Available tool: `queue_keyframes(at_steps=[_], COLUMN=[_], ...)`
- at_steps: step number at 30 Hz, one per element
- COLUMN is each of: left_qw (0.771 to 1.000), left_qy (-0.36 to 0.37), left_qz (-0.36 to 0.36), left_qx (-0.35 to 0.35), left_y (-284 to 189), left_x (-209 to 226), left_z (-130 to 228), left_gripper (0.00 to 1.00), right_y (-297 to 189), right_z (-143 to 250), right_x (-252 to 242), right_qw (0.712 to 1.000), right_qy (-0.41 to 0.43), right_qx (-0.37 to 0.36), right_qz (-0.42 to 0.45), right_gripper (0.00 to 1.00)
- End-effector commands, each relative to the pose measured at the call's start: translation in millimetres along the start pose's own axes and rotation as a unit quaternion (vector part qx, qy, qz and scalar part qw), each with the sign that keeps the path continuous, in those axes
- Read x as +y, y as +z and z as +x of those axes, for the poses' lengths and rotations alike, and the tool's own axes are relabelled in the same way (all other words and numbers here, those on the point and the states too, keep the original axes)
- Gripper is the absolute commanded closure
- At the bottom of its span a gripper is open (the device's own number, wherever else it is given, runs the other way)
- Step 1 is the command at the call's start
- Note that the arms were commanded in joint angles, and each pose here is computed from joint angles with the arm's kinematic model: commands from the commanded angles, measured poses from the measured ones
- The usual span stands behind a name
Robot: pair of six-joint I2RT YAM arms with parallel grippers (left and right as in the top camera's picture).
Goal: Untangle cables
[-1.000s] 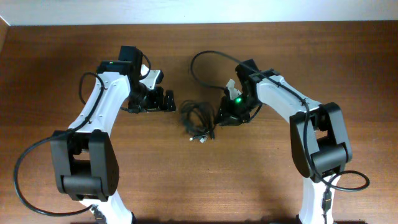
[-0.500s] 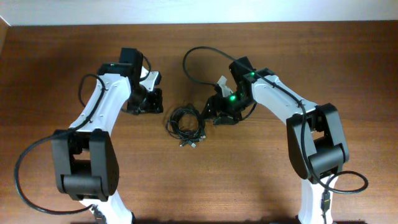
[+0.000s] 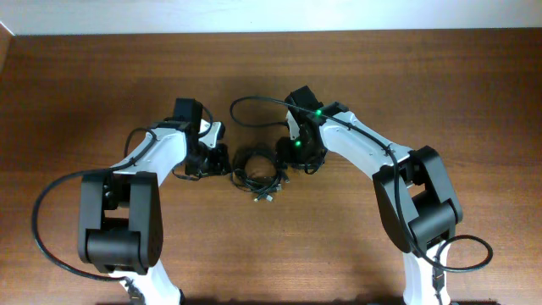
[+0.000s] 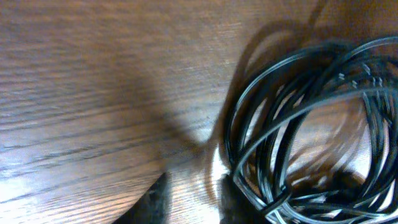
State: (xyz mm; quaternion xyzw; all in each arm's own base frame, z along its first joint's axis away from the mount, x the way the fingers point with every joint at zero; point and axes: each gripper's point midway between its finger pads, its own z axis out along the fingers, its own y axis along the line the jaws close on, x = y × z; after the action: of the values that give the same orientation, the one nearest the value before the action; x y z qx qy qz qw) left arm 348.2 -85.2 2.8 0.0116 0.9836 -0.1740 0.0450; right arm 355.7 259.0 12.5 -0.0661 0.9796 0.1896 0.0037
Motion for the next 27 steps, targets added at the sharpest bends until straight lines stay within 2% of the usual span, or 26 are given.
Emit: queue_keyframes(at_steps=[1, 3, 5, 6, 8, 10, 13, 15, 16, 20, 24, 26, 27], left_qw=[1.0, 0.999, 0.996, 0.994, 0.989, 0.986, 0.985, 0.975, 0.968, 0.968, 0.966, 0.976, 0.976], left_qy=[-0.001, 0.009, 0.036, 0.044, 0.089, 0.106, 0.106, 0.132, 0.146, 0.17, 0.192, 0.176, 0.179], left_qz=[0.023, 0.038, 0.08, 0.098, 0.116, 0.119, 0.121, 0.172, 0.194, 0.179, 0.173, 0.129, 0.121], left_qx=[0.008, 0.004, 0.008, 0.011, 0.031, 0.057, 0.063, 0.058, 0.054, 0.031, 0.002, 0.002, 0.003], left_y=[5, 4, 3, 1, 0, -2, -2, -7, -10, -4, 1, 8, 10], left_x=[-7, -12, -26, -32, -37, -37, -37, -54, -62, -66, -73, -63, -63], left_z=[4, 2, 5, 7, 20, 35, 38, 40, 41, 29, 16, 12, 12], left_gripper=[0.79, 0.74, 0.62, 0.59, 0.62, 0.64, 0.64, 0.66, 0.65, 0.64, 0.68, 0.75, 0.75], right_y=[0, 3, 8, 10, 11, 12, 15, 16, 16, 16, 16, 16, 16], right_z=[-7, -4, 3, 5, 6, 3, 7, 10, 11, 9, 9, 9, 9], right_x=[-25, -40, -49, -51, -51, -50, -41, -35, -33, -32, -32, -32, -32], right_qw=[0.997, 0.994, 0.992, 0.992, 0.992, 0.993, 0.996, 0.997, 0.997, 0.998, 0.998, 0.998, 0.998], right_qy=[0.005, 0.019, 0.037, 0.038, 0.037, 0.036, 0.037, 0.037, 0.038, 0.037, 0.037, 0.037, 0.036], right_qx=[-0.024, -0.027, -0.023, -0.022, -0.021, -0.026, -0.015, -0.007, -0.004, -0.007, -0.007, -0.007, -0.007], right_qz=[0.071, 0.104, 0.117, 0.117, 0.117, 0.114, 0.086, 0.066, 0.06, 0.059, 0.059, 0.059, 0.059], right_gripper=[0.44, 0.46, 0.46, 0.46, 0.47, 0.64, 0.86, 0.93, 0.94, 0.94, 0.94, 0.94, 0.94])
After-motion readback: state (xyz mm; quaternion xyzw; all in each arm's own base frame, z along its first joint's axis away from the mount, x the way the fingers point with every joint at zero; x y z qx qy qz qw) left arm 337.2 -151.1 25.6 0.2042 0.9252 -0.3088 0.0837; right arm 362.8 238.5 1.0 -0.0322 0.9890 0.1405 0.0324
